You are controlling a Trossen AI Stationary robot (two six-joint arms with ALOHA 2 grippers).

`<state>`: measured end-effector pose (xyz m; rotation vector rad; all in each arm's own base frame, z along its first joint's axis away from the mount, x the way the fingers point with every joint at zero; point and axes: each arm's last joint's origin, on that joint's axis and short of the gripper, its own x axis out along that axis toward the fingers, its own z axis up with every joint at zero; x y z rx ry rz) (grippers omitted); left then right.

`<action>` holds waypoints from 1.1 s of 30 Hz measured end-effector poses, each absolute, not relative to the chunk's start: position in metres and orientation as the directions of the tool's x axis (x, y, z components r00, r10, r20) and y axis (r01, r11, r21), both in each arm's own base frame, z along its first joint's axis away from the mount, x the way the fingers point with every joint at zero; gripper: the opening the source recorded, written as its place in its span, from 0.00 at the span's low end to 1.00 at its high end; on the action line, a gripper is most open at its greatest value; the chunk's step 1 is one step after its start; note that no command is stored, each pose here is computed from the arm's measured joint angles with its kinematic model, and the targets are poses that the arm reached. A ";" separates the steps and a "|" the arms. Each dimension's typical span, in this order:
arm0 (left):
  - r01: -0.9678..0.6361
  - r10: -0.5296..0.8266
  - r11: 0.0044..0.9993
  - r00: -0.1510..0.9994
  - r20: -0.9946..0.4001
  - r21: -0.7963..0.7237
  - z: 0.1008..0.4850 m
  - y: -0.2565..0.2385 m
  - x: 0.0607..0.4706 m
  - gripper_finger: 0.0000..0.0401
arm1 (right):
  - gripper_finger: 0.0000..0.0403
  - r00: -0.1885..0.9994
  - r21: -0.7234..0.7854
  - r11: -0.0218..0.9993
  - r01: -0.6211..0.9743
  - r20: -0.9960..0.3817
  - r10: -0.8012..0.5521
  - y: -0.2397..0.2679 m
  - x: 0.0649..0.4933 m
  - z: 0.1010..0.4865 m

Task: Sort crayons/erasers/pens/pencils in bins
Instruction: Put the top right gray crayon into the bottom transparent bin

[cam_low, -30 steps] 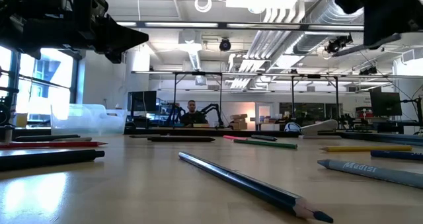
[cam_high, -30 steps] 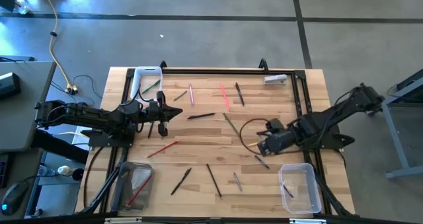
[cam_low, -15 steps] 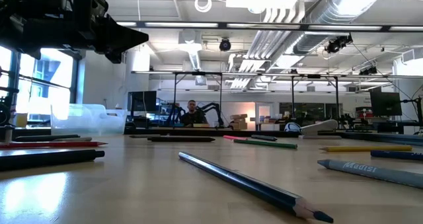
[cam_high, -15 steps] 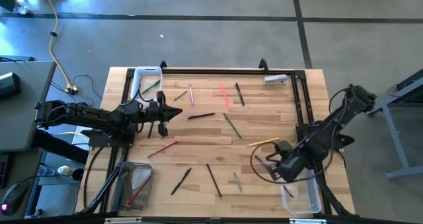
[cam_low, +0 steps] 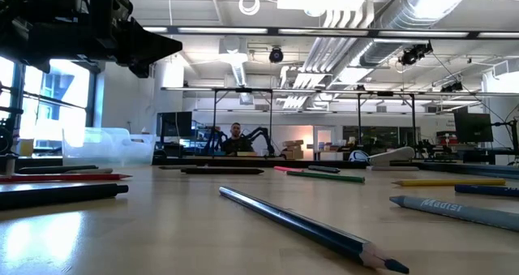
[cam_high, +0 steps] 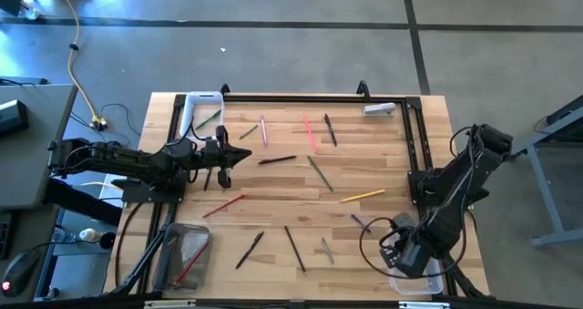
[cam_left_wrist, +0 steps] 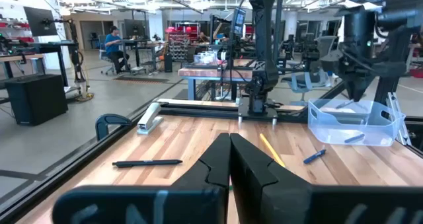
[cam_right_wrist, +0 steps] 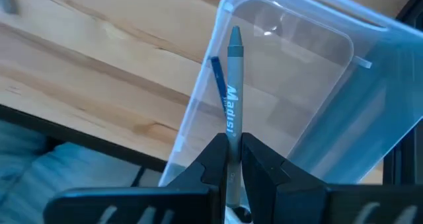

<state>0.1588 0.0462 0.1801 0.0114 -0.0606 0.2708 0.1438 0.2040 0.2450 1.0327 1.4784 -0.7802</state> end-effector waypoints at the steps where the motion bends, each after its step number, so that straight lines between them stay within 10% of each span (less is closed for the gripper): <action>1: -0.268 0.267 0.963 0.962 0.062 0.003 0.180 0.046 0.159 0.00 | 0.06 -0.009 0.064 0.405 0.912 -0.984 0.176 0.206 0.144 0.243; 17: -0.267 0.267 0.964 0.962 0.061 -0.005 0.180 0.046 0.159 0.00 | 0.06 -0.170 -0.153 0.454 0.878 -0.985 -0.003 0.211 0.144 0.213; 33: -0.267 0.267 0.964 0.962 0.061 -0.006 0.180 0.046 0.159 0.00 | 0.06 -0.166 -0.076 0.498 0.864 -0.977 0.138 0.215 0.146 0.184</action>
